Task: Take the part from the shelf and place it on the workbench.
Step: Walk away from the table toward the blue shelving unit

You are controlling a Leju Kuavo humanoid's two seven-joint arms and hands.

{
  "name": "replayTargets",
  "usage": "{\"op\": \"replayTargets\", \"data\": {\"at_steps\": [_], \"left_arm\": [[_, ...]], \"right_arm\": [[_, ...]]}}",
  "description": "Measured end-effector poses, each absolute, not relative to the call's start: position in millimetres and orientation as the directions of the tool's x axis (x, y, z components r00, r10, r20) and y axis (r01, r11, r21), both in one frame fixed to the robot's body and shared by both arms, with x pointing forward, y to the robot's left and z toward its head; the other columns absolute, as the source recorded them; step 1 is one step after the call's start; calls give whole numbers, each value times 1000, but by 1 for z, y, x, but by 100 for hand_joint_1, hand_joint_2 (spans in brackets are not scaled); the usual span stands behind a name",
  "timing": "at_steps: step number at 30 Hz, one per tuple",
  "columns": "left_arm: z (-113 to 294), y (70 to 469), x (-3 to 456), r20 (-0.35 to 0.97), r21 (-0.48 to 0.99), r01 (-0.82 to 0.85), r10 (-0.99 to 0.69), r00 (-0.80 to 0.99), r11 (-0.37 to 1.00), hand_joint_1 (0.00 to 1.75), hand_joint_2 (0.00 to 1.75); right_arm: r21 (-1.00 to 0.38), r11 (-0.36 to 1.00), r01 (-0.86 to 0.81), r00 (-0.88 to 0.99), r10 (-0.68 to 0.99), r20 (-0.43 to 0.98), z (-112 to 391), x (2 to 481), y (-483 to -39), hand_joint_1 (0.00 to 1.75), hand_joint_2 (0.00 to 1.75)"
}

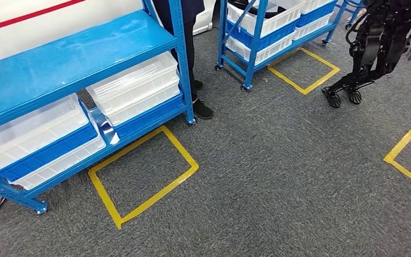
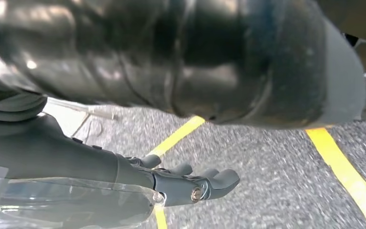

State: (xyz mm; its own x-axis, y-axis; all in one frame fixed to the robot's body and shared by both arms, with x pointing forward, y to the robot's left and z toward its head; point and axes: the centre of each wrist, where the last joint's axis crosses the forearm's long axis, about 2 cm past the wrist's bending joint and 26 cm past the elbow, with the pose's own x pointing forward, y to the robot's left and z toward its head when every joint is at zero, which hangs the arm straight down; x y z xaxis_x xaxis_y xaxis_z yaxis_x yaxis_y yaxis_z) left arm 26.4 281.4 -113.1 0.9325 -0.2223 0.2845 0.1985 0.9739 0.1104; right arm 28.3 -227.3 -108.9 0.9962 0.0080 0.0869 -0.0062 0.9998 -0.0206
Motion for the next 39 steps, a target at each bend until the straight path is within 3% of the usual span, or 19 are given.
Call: {"op": "replayTargets", "data": {"at_steps": [39], "left_arm": [[-113,283,27,287,99,189,-210,935,977,0,0]], "right_arm": [[-24,999,-21,996,23,82,-109,30,-228,0,0]]}}
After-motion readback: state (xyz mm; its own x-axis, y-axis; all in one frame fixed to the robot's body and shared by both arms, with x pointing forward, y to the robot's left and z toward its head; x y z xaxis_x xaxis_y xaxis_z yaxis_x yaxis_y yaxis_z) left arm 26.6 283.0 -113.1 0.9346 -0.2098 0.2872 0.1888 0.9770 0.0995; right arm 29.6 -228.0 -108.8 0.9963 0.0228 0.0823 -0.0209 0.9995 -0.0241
